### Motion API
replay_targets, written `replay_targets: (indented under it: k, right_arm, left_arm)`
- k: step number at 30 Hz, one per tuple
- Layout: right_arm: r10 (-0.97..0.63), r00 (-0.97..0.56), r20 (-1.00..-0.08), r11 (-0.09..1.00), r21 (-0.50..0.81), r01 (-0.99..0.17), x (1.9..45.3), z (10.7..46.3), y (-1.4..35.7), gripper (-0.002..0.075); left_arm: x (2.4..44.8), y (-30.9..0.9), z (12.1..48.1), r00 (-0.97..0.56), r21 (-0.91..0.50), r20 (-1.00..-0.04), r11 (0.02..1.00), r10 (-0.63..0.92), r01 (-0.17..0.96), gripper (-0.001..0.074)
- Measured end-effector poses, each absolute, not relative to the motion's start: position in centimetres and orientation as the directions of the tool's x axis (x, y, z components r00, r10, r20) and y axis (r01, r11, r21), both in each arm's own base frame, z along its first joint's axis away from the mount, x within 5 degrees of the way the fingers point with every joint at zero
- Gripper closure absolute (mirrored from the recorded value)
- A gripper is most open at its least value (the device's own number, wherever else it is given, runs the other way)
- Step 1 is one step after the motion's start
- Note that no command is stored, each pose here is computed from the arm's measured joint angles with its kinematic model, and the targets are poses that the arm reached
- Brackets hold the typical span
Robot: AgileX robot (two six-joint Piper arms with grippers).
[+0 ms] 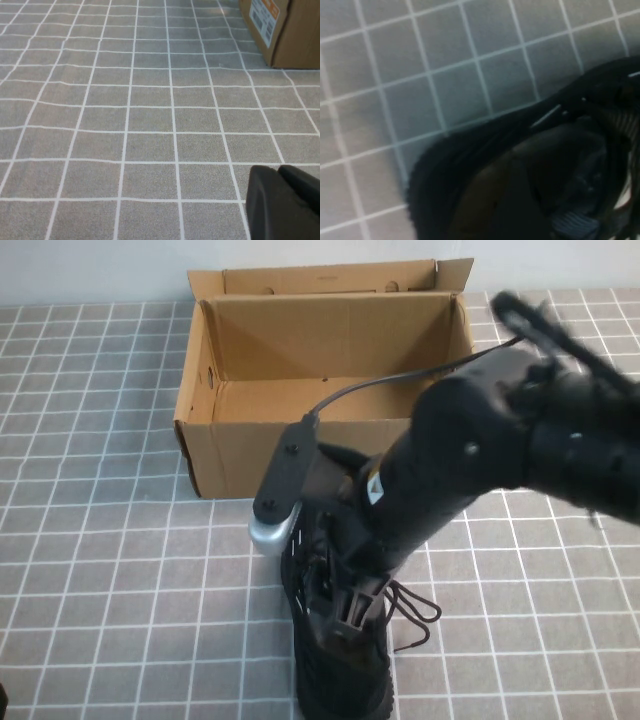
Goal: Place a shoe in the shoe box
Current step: Pick up the shoe from the table
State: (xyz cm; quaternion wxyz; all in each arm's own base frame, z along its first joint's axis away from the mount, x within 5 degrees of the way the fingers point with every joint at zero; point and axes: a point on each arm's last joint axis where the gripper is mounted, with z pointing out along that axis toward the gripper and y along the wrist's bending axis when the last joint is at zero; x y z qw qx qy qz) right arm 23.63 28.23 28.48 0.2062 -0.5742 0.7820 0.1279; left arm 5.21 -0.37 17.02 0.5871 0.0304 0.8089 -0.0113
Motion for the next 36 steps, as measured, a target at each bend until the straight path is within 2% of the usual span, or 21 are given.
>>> replay_targets:
  k: [7,10,15,23,25,28,32,36]
  right_arm:
    - [-0.904,-0.182,-0.387,0.263,-0.169,-0.950,25.2,26.6,28.2,0.0267]
    - [-0.906,-0.166,-0.389,0.258,-0.197,-0.946,25.4,26.7,28.2,0.0267]
    - [-0.897,-0.156,-0.413,0.263,-0.216,-0.940,25.9,26.4,28.7,0.0270]
    - [-0.912,-0.172,-0.372,0.258,-0.194,-0.946,26.4,24.5,29.0,0.0328]
    - [-0.913,-0.176,-0.369,0.260,-0.192,-0.946,26.4,24.5,28.9,0.0363]
    - [-0.918,-0.181,-0.354,0.258,-0.184,-0.948,26.4,24.7,28.8,0.0462]
    - [-0.925,-0.188,-0.330,0.254,-0.168,-0.953,26.3,25.3,28.7,0.0661]
    - [-0.927,-0.189,-0.323,0.252,-0.165,-0.954,26.3,25.8,28.7,0.0725]
  left_arm:
    - [5.2,-0.4,17.0,-0.309,0.017,-0.950,0.998,0.036,0.063,0.0736]
    - [5.2,-0.4,17.0,-0.309,0.017,-0.950,0.998,0.036,0.063,0.0736]
    - [5.2,-0.4,17.0,-0.309,0.017,-0.950,0.998,0.036,0.063,0.0736]
    - [5.2,-0.4,17.0,-0.309,0.017,-0.950,0.998,0.036,0.063,0.0736]
    - [5.2,-0.4,17.0,-0.309,0.017,-0.950,0.998,0.036,0.063,0.0736]
    - [5.2,-0.4,17.0,-0.309,0.017,-0.950,0.998,0.036,0.063,0.0736]
    - [5.2,-0.4,17.0,-0.309,0.017,-0.950,0.998,0.036,0.063,0.0736]
    - [5.2,-0.4,17.0,-0.309,0.017,-0.950,0.998,0.036,0.063,0.0736]
